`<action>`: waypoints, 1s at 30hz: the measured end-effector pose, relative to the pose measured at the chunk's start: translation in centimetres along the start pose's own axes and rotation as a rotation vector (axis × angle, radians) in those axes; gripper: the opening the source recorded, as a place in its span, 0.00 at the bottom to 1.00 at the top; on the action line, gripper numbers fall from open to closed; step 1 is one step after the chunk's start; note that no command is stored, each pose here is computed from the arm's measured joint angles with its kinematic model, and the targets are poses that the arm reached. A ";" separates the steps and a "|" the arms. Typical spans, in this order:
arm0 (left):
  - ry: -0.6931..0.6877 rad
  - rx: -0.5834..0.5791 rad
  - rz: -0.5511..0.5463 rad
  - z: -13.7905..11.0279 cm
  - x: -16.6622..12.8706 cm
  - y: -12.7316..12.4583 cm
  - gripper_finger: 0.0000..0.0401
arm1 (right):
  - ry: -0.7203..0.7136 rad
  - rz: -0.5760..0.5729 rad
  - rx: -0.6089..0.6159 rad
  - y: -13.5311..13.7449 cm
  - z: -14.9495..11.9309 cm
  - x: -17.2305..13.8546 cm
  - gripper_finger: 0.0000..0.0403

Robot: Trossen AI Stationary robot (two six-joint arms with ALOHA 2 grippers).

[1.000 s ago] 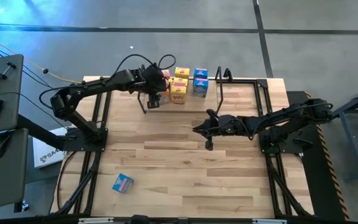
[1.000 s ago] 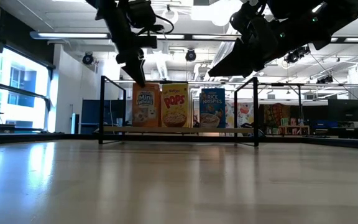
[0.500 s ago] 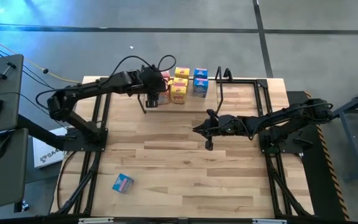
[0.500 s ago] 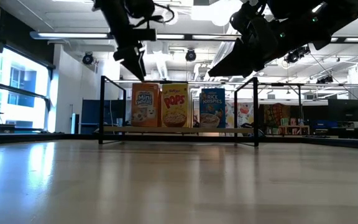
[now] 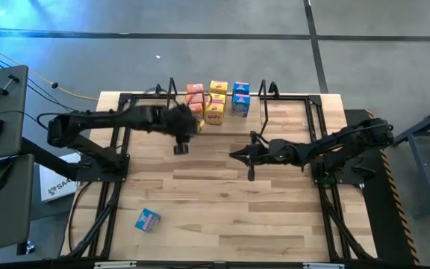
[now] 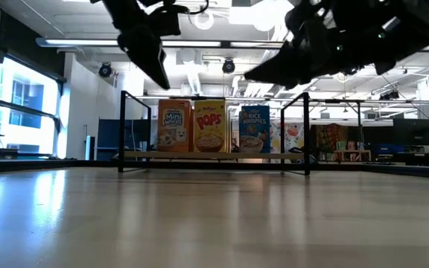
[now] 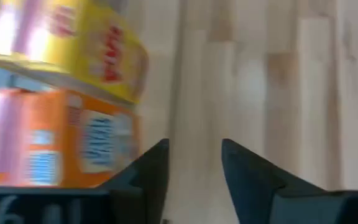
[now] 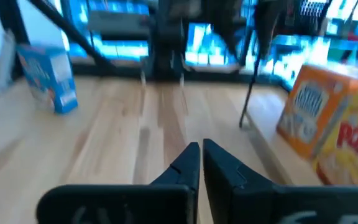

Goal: Stack cereal on shelf
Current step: Put the blue cereal box on the shelf aligned with the other blue cereal boxes

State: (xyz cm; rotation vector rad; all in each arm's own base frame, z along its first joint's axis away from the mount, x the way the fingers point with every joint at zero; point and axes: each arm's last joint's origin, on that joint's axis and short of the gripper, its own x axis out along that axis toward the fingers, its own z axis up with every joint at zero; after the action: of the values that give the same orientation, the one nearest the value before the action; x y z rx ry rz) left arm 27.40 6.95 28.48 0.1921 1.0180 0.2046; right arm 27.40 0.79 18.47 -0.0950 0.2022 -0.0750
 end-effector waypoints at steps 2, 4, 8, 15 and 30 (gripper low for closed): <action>0.028 -0.020 -0.026 -0.4 0.5 -1.4 0.28 | -0.072 0.008 0.002 -0.1 -0.1 -0.3 0.01; 0.031 -0.065 -0.045 -0.4 0.5 -2.6 0.22 | -0.120 0.022 0.006 -0.3 -0.3 -0.7 0.00; 0.019 -0.135 -0.100 0.1 -0.3 -5.4 0.08 | -0.178 0.037 0.011 -0.4 -0.3 -1.2 0.00; 0.173 -0.442 -0.162 -0.3 -3.7 -10.2 0.04 | -0.175 0.048 0.011 -0.3 -0.4 -1.2 0.00; 0.517 -1.041 -0.311 -2.5 -11.8 -20.0 0.45 | -0.119 0.066 0.054 0.1 -0.9 -1.2 0.00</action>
State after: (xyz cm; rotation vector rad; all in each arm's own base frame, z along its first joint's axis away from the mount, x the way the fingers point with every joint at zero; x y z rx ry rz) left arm 20.86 -15.21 31.82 -1.0035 1.3068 0.4861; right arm 26.09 0.92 17.79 -0.0386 0.0844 -0.0088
